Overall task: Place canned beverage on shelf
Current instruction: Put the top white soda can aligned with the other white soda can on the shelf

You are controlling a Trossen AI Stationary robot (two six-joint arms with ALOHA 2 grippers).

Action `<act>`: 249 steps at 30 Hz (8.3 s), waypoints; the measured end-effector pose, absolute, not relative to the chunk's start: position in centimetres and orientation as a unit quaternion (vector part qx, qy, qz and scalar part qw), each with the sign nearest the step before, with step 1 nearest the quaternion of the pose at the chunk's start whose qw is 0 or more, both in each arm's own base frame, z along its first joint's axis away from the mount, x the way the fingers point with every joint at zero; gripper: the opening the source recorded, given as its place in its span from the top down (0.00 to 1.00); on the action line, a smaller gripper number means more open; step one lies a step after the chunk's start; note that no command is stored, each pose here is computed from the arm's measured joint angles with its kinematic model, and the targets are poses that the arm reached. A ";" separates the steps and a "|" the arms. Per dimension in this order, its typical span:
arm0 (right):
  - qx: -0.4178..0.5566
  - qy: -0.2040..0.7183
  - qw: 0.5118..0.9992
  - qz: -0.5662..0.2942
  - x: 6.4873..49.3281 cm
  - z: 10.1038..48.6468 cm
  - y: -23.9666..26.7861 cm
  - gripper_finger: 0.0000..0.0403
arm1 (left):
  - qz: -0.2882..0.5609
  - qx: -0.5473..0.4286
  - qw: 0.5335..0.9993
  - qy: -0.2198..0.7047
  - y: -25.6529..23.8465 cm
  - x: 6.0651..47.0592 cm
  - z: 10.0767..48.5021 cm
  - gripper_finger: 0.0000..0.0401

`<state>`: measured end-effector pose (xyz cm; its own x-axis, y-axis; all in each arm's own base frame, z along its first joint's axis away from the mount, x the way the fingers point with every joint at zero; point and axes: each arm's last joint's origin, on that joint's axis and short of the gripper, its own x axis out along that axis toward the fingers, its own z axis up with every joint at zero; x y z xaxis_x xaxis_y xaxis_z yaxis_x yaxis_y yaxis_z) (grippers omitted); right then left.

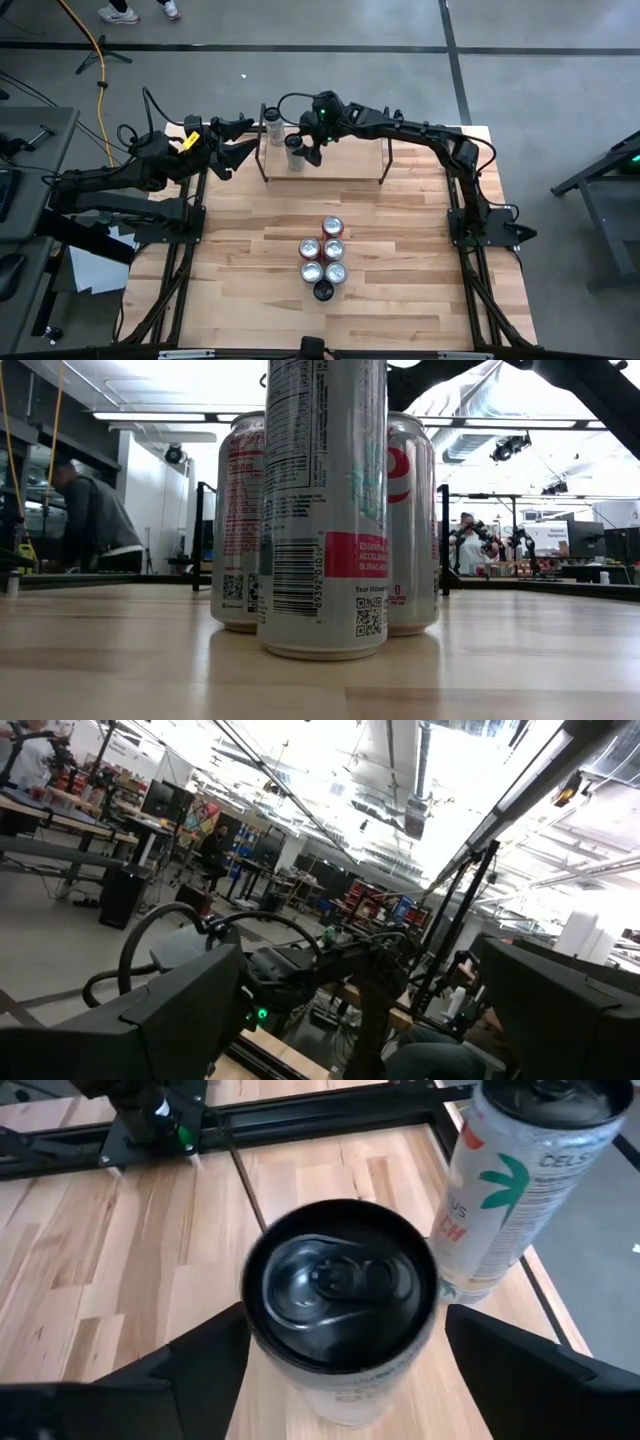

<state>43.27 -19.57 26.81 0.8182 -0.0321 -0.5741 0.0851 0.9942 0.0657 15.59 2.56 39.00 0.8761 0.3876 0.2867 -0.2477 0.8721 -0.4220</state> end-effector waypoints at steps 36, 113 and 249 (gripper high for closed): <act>0.212 0.256 0.943 -0.031 38.9 37.5 -10.5 0.20 | 0.172 -0.169 0.952 -0.187 2.6 15.5 39.1 0.07; 0.086 0.162 0.861 -0.475 49.0 23.7 -7.4 0.03 | 0.163 -0.217 0.943 -0.195 2.6 15.4 39.1 0.07; 0.002 0.247 0.963 -0.108 45.8 30.2 -18.5 0.05 | 0.168 -0.223 0.941 -0.194 2.6 15.4 39.1 0.07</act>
<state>45.77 -18.49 30.19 0.8543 -0.2075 -0.4766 0.2099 0.9765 -0.0490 15.41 2.60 39.06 0.8686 0.4025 0.2892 -0.2298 0.8441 -0.4844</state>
